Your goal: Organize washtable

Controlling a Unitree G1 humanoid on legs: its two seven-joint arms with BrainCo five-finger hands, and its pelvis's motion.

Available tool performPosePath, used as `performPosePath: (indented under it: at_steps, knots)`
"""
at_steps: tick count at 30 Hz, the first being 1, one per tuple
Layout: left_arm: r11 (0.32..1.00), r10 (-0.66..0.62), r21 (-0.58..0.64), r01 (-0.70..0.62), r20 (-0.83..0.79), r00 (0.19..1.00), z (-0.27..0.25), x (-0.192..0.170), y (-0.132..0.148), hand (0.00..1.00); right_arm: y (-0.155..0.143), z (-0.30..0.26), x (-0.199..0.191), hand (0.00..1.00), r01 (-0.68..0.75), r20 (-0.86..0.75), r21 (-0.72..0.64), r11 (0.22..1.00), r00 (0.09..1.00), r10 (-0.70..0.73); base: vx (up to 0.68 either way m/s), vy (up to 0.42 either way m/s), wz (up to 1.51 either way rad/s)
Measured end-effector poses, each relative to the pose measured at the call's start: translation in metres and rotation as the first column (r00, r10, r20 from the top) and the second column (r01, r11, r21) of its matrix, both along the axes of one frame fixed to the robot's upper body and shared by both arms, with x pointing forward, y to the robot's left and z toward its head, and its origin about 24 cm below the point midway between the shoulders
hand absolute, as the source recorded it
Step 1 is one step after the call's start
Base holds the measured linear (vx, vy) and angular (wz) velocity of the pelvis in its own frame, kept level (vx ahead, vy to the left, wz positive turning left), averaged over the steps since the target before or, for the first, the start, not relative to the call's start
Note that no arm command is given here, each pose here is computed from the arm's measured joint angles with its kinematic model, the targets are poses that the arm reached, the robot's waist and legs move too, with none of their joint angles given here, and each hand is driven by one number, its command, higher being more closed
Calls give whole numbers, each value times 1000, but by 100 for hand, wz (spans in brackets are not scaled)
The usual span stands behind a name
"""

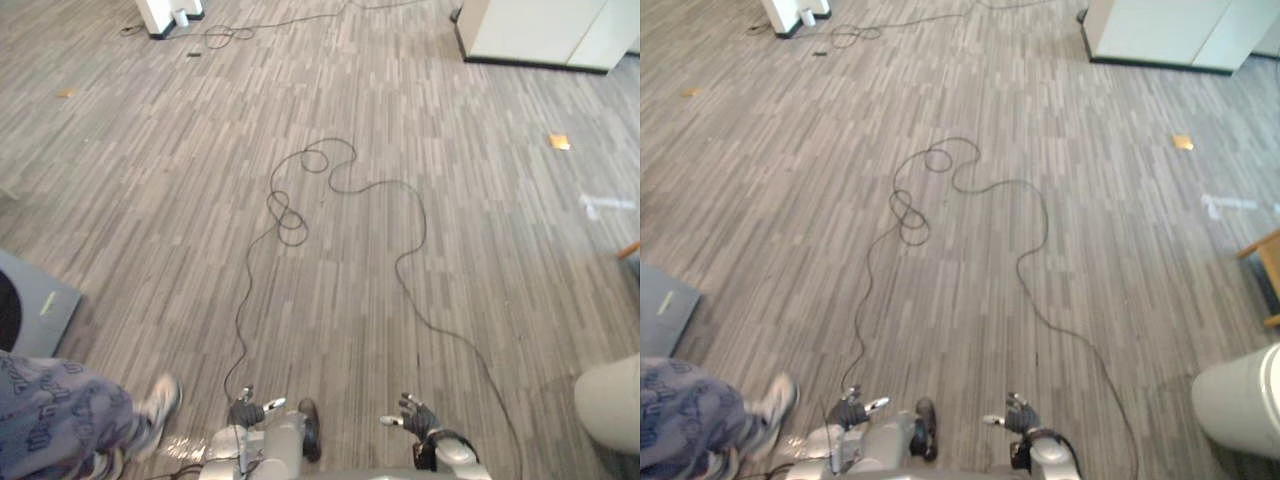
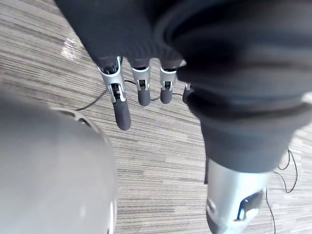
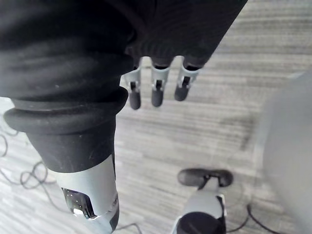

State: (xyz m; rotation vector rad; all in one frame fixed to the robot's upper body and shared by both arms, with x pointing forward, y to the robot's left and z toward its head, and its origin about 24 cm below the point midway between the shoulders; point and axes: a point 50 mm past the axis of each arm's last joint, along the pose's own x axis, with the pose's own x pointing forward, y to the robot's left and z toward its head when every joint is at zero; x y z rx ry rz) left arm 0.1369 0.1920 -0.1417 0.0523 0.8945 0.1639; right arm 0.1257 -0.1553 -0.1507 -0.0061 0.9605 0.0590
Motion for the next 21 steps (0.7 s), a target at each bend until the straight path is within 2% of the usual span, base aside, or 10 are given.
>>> performPosePath:
  at_steps: [7, 9, 14, 18, 21]
  knots:
    - [999, -12, -34, 10, -63, 998, -7, -6, -12, 0, -10, 5, 8, 0, -17, 42, -17, 1000, 999, 17, 561, 41, 43]
    - [998, -51, -45, 47, -80, 996, -9, -6, -17, 0, -15, 5, 12, 0, -4, 37, -23, 1000, 999, 5, 597, -104, 60]
    - [998, -20, -55, 13, -121, 992, -14, -20, -16, 0, -20, 4, 14, 0, 26, 24, -16, 1000, 999, -26, 737, -253, 65]
    - [994, 69, -76, -77, -103, 992, -13, -20, -16, 0, -32, 7, 17, 0, 13, 27, -65, 998, 1000, -12, 729, -183, -42]
    - [995, 72, -60, -75, -47, 996, -7, -13, -11, 0, -20, 5, 15, 0, 37, 21, -25, 999, 999, -36, 613, -85, -33]
